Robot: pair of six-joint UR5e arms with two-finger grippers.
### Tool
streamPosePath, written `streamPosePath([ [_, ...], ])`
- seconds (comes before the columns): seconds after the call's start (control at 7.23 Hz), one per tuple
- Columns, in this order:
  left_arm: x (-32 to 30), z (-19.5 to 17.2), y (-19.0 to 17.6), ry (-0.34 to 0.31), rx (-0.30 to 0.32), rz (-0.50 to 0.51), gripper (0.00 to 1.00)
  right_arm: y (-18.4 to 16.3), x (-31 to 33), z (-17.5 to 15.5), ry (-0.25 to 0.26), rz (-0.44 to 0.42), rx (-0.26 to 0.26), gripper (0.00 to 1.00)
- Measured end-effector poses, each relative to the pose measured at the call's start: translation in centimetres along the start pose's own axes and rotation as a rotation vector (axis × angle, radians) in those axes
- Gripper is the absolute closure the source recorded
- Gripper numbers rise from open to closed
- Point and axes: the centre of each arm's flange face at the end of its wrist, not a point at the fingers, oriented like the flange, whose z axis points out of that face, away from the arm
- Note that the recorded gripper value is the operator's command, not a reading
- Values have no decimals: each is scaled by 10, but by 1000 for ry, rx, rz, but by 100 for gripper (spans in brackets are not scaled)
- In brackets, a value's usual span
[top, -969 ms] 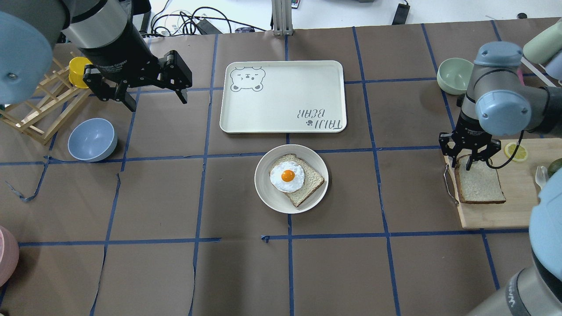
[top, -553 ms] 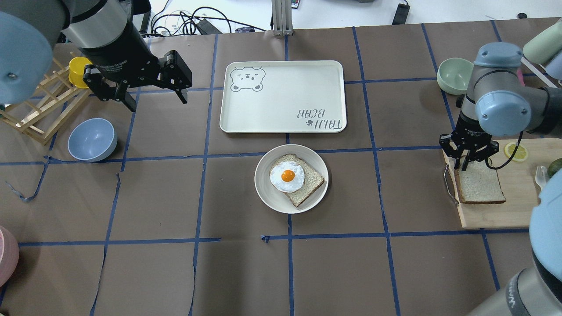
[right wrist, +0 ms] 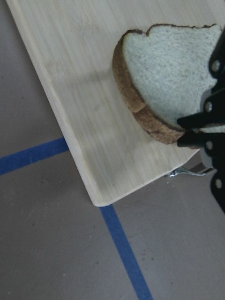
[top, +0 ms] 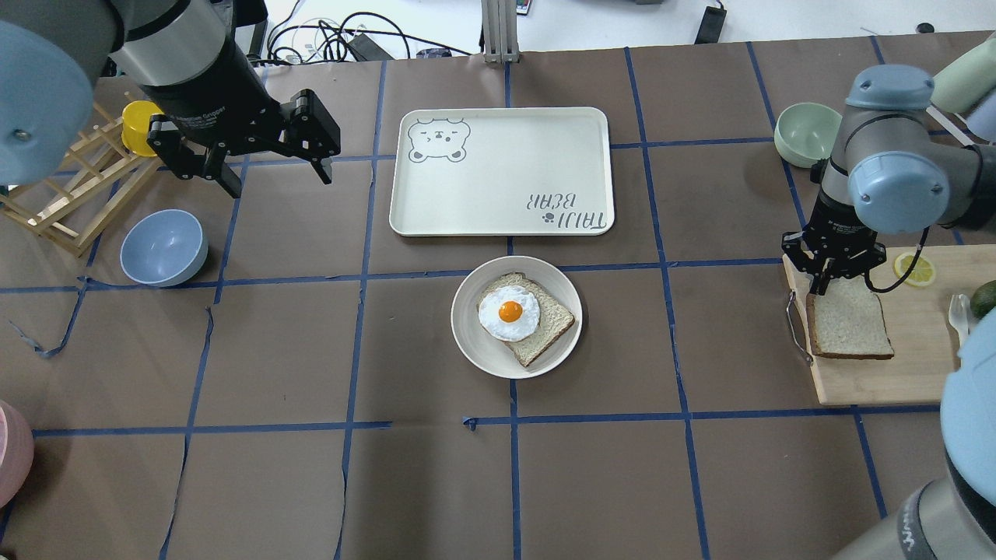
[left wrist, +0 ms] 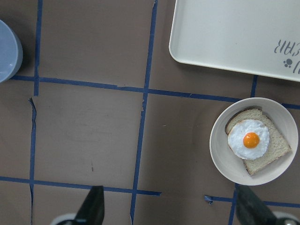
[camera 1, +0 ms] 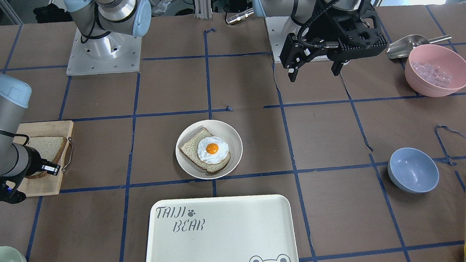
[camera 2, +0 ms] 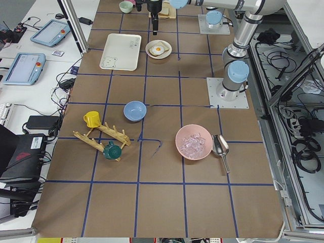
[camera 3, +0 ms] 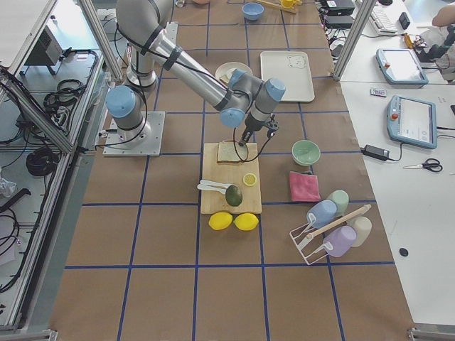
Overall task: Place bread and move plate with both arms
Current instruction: 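Close the right gripper on the bread slice edge and lift it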
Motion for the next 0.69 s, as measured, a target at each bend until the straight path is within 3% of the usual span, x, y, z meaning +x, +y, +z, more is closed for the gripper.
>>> streamPosePath([
  [0.28,0,0,0,1,-1,0,0,1,3,-17,-1,-11,-32,100],
  [0.69,0,1,0,0,-1,0,0,12,8,-69,-10,-30,-74,100],
])
